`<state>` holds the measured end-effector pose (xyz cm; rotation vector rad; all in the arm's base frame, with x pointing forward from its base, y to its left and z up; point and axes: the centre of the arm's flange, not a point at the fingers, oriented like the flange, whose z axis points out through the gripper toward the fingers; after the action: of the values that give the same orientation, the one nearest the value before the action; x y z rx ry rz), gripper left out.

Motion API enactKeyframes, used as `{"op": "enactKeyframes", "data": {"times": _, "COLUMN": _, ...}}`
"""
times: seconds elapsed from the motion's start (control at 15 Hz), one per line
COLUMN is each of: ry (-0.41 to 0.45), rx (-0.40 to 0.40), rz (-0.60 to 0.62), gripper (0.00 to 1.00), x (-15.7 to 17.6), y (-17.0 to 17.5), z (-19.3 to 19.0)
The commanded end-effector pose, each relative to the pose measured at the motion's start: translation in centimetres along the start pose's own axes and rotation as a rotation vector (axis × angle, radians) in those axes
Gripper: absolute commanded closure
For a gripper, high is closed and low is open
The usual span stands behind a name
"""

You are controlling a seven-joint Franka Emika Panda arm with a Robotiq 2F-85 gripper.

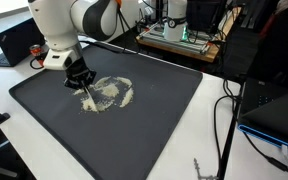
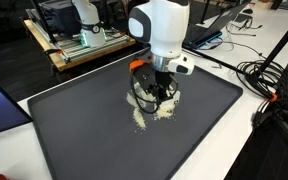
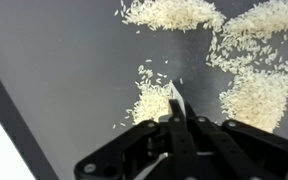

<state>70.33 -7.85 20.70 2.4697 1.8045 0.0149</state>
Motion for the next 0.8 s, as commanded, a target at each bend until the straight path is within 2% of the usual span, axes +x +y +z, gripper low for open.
{"op": "enactKeyframes", "data": {"times": 0.0, "ry": -0.002, "rx": -0.021, "rz": -0.009, "gripper": 0.99, "x": 0.5, "y": -2.1, "z": -1.8}}
{"op": "enactKeyframes", "data": {"times": 0.33, "ry": -0.007, "rx": -0.035, "rz": -0.020, "gripper": 0.99, "x": 1.1, "y": -4.0, "z": -4.0}}
{"op": "enactKeyframes", "data": {"times": 0.6, "ry": -0.020, "rx": -0.147, "rz": -0.062, "gripper": 0.99, "x": 3.6, "y": -6.6, "z": -6.5}}
{"op": "enactKeyframes", "data": {"times": 0.73, "ry": -0.034, "rx": -0.174, "rz": -0.075, "gripper": 0.99, "x": 5.3, "y": -7.8, "z": -7.5}}
